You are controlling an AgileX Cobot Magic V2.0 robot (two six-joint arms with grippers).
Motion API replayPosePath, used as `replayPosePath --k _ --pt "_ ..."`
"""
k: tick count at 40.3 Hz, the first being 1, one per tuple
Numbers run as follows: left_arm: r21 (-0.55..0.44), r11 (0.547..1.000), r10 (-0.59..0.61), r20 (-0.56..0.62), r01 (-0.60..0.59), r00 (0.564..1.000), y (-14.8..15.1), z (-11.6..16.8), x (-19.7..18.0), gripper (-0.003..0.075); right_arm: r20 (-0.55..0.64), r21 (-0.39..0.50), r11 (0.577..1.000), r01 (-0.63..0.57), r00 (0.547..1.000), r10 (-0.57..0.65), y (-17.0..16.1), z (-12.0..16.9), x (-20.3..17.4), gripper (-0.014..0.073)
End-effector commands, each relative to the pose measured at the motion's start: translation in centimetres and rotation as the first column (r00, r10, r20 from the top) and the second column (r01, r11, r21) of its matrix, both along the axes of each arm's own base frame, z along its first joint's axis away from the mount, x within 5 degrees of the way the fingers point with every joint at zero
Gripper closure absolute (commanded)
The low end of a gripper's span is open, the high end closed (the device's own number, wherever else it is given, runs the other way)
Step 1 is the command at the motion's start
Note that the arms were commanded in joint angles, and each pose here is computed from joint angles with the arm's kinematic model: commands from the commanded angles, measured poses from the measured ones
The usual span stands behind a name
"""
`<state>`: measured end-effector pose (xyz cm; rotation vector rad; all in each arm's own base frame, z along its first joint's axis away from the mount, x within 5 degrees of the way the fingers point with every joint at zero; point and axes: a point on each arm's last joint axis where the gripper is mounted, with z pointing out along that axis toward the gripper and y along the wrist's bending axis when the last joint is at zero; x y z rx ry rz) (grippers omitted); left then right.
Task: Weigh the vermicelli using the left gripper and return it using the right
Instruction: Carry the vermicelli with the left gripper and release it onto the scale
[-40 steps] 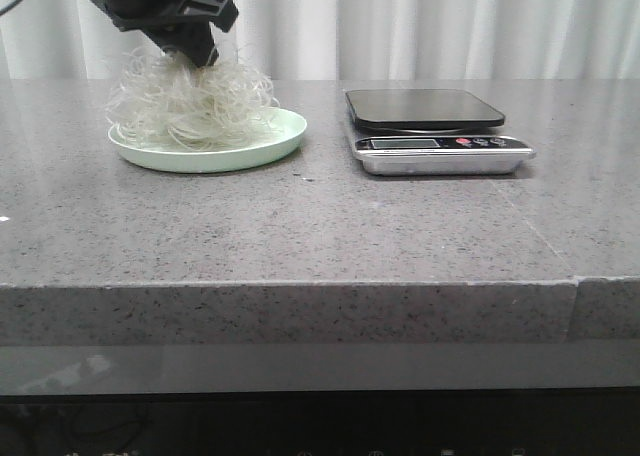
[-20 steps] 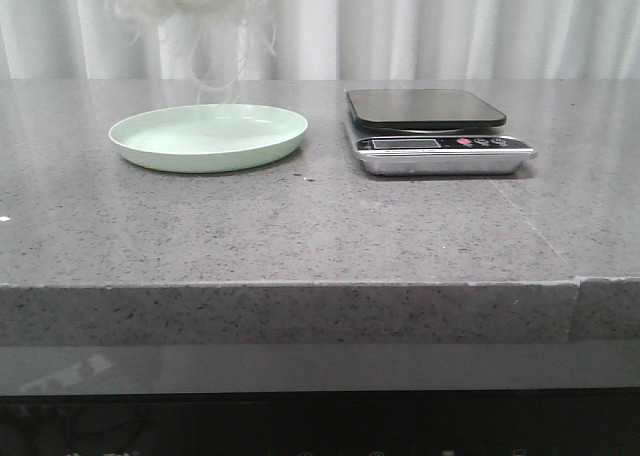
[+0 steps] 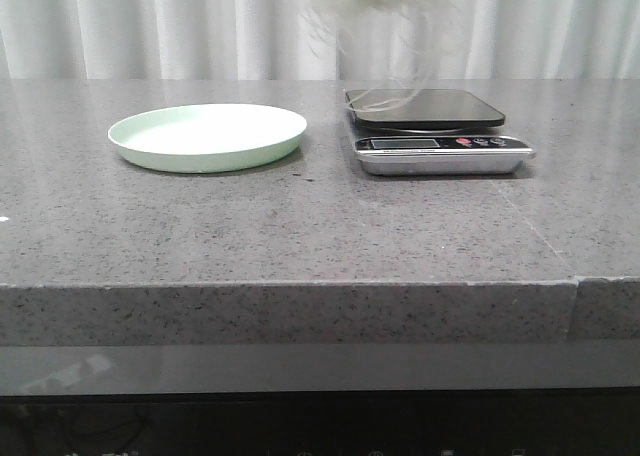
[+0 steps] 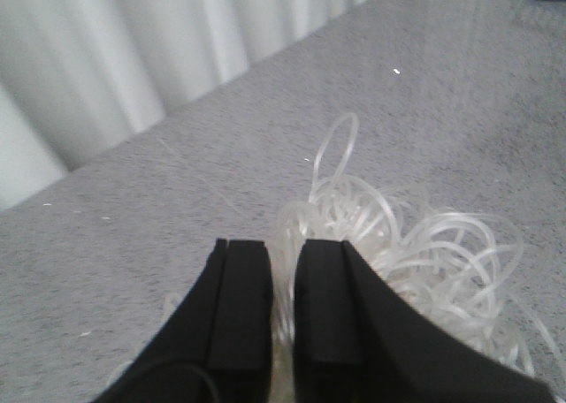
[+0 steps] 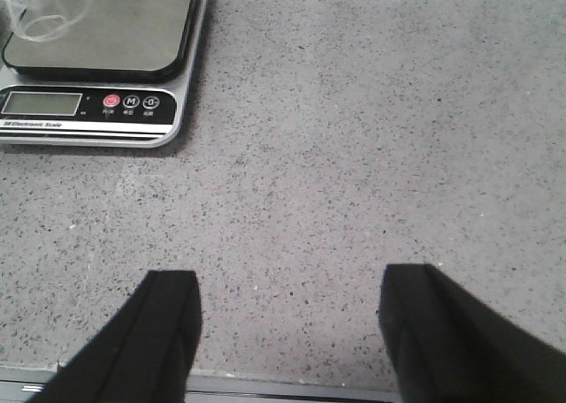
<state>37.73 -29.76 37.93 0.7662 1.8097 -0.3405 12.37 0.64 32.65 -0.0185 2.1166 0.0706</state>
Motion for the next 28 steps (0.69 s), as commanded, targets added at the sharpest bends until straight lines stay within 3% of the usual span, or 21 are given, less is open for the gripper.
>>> replayPosePath --k 1,13,17,22,28 --pt "-0.123 0.992 -0.015 0.143 0.033 0.99 -0.6 4.0 -0.9 0.0563 0.077 -0.001 1.0 0.001 0.997 0.0 0.0 1.2 0.4 0.0046" --pt "-0.085 0.996 -0.034 0.071 0.04 0.997 -2.5 0.3 0.3 0.0555 0.077 -0.001 1.0 0.0 0.997 0.0 0.0 1.2 0.4 0.0046" --pt "-0.066 0.997 -0.035 0.047 0.038 0.998 -2.5 -0.1 0.3 0.0482 0.077 -0.001 1.0 0.0 0.997 0.0 0.0 1.2 0.4 0.0046" --pt "-0.068 0.997 -0.035 0.049 0.038 0.998 -2.5 0.0 0.2 0.0334 0.077 -0.001 1.0 0.0 0.997 0.0 0.0 1.2 0.4 0.0046" --pt "-0.069 0.997 -0.035 0.051 0.038 0.998 -2.3 0.4 0.0 0.0293 0.077 -0.001 1.0 0.0 0.997 0.0 0.0 1.2 0.4 0.0046"
